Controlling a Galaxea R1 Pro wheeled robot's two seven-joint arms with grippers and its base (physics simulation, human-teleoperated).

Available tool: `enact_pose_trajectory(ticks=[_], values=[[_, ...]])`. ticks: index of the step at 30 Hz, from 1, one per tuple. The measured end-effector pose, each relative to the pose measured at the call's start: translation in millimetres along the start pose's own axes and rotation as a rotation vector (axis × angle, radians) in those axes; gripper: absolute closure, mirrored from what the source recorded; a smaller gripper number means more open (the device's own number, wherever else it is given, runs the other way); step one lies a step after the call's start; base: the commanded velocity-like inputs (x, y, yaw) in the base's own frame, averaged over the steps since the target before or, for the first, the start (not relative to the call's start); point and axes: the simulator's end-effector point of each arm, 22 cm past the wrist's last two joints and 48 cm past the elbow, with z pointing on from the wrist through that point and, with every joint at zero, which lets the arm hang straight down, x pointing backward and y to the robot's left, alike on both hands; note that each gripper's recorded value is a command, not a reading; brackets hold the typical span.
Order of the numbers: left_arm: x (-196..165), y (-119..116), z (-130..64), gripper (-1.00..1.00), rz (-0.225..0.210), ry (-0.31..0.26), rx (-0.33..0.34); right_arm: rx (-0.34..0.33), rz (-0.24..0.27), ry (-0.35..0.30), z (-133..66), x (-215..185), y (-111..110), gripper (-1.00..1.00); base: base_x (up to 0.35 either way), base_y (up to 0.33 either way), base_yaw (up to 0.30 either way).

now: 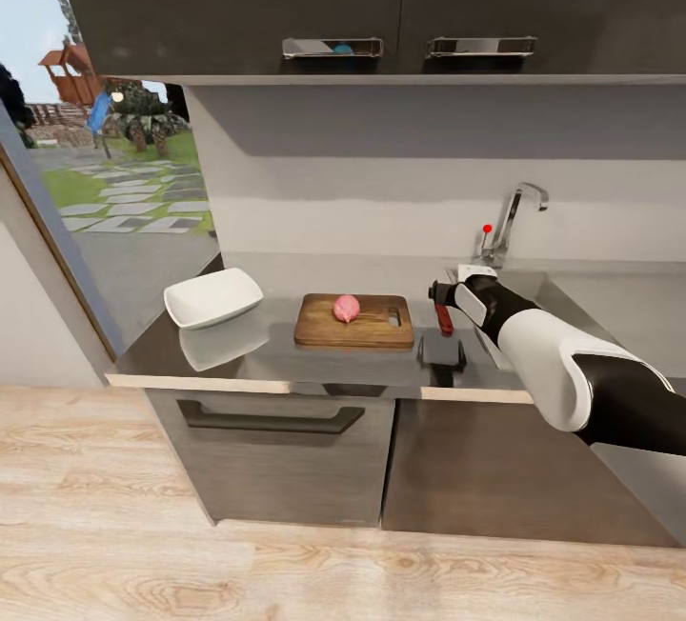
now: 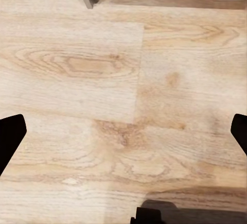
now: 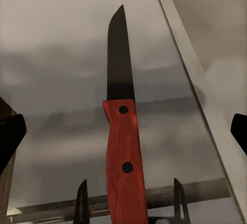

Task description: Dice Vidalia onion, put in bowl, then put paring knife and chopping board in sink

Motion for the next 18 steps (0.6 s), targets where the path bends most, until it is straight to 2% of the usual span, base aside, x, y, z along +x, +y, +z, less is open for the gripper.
enact_pose_trajectory(ticks=[18], values=[[0.3,-0.6,-0.1,-1.00,0.000,0.001,0.000,-0.001,-0.007,0.041,3.3,19.6,1.3,-1.00,0.000,0.000,0.000]])
